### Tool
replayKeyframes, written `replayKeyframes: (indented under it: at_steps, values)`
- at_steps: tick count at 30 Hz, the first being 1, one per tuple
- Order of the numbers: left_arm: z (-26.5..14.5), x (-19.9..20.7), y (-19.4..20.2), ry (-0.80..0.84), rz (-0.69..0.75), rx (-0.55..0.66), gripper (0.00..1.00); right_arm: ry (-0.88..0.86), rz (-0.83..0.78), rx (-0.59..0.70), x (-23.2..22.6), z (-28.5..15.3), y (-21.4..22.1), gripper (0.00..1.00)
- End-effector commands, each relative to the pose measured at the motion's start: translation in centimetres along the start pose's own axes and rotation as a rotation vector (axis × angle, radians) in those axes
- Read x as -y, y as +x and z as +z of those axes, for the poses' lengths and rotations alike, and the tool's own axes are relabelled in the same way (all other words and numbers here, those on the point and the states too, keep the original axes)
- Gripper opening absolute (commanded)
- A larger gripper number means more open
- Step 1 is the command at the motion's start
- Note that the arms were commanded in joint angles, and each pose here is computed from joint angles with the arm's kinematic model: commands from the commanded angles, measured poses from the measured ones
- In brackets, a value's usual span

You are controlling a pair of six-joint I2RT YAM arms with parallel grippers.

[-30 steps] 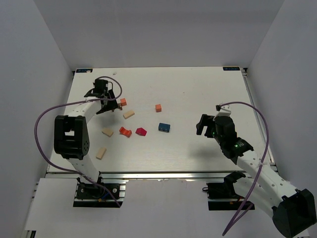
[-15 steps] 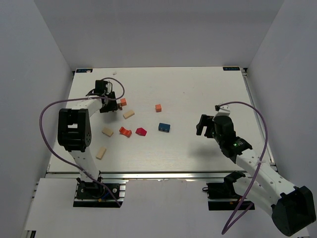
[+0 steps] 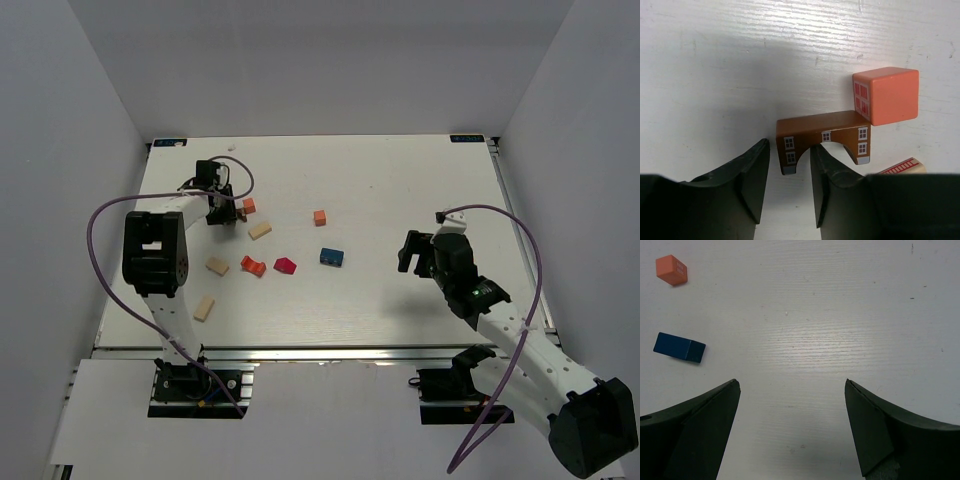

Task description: Build the wood block tower

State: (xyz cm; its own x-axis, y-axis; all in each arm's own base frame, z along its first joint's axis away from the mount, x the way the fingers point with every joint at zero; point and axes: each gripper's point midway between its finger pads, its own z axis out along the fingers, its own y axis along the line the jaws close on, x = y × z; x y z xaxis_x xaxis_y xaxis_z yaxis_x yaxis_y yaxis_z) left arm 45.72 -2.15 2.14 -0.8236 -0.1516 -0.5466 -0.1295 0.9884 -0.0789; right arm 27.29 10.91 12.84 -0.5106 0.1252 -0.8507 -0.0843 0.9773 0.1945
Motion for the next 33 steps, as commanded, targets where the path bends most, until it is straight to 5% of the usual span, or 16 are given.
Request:
replayKeyframes:
  at_steps: [1,17,21,28,33]
  values:
    - [-0.1,-0.1,-2.1,-0.008,0.003,0.052,0.47,-0.002,0.008,0.05,-0.1,-0.1,-1.4,0.89]
    - [-2.3,0.7,-2.7,0.06,0.101,0.138,0.0,-0.045,0.0,0.034,-0.9,0.1,-1.2,0.89]
    - [-5.0,2.4,-4.2,0.137,0.184,0.235,0.0,-0.146,-0.032,0.039,-2.6,-0.3,-1.6,0.89]
    - [-13.3,12.1,-4.9,0.298,0.493,0.469,0.0,-0.456,-0.072,0.057,-8.5,-1.8,-3.8,0.89]
    - [-19.6,21.0,-1.2,0.639,0.63,0.572,0.0,-0.49,-0.058,0.125,-10.0,-2.1,-7.2,0.89]
